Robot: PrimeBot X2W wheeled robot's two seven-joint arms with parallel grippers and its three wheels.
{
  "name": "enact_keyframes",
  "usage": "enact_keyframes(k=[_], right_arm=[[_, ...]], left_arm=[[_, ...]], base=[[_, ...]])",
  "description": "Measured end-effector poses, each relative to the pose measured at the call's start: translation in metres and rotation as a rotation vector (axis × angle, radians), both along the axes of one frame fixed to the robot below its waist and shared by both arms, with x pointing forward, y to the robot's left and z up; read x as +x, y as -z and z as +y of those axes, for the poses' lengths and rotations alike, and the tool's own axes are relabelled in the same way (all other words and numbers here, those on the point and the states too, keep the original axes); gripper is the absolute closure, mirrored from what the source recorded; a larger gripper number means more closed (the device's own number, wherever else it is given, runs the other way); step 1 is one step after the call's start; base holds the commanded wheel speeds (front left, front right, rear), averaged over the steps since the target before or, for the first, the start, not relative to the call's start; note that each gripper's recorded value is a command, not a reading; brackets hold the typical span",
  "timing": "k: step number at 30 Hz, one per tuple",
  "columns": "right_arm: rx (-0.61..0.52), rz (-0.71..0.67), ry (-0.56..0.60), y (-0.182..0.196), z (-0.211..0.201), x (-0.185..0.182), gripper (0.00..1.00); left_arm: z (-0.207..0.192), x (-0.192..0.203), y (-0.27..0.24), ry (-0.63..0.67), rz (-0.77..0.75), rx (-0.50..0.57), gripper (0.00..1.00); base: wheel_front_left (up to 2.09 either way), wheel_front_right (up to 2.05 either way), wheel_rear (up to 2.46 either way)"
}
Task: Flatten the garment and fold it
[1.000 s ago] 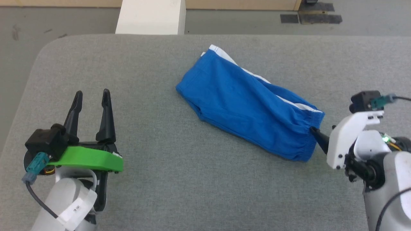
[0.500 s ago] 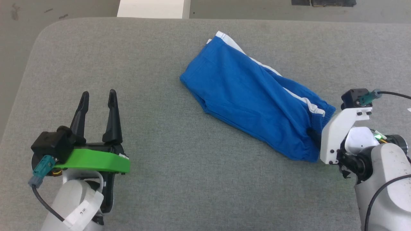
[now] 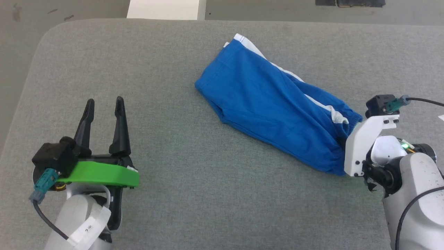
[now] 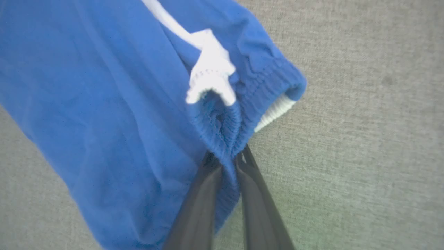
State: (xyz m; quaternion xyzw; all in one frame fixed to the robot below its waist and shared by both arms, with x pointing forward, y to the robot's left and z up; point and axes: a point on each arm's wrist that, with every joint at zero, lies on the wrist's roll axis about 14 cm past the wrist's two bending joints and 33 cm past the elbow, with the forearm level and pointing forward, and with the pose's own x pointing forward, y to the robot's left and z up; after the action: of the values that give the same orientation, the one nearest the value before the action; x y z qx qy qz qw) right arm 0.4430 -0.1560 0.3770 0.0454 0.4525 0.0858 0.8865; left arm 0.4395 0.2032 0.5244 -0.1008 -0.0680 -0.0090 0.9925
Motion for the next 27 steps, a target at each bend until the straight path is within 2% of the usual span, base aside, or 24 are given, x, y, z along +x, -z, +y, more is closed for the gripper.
enact_keyframes(k=[8,18,22,24,27], right_arm=[[-0.01,-0.031,0.009,-0.016,-0.019,-0.002,1.0],[-0.189,0.036,0.159,-0.033,-0.13,-0.029,1.0],[-0.305,0.081,0.236,-0.037,-0.174,-0.04,1.0],[-0.335,0.108,0.266,-0.037,-0.185,-0.045,1.0],[-0.328,0.121,0.272,-0.034,-0.181,-0.046,1.0]], left_arm=[[-0.001,-0.007,-0.002,0.002,-0.004,-0.014,0.0],[-0.005,-0.011,-0.004,0.014,-0.007,-0.018,0.0],[-0.006,-0.011,-0.001,0.02,0.0,-0.018,0.0],[-0.006,-0.012,0.0,0.021,0.003,-0.018,0.0],[-0.005,-0.012,0.002,0.018,0.009,-0.017,0.0]], base=[[0.0,0.0,0.0],[0.0,0.0,0.0],[0.0,0.0,0.0],[0.0,0.0,0.0],[0.0,0.0,0.0]])
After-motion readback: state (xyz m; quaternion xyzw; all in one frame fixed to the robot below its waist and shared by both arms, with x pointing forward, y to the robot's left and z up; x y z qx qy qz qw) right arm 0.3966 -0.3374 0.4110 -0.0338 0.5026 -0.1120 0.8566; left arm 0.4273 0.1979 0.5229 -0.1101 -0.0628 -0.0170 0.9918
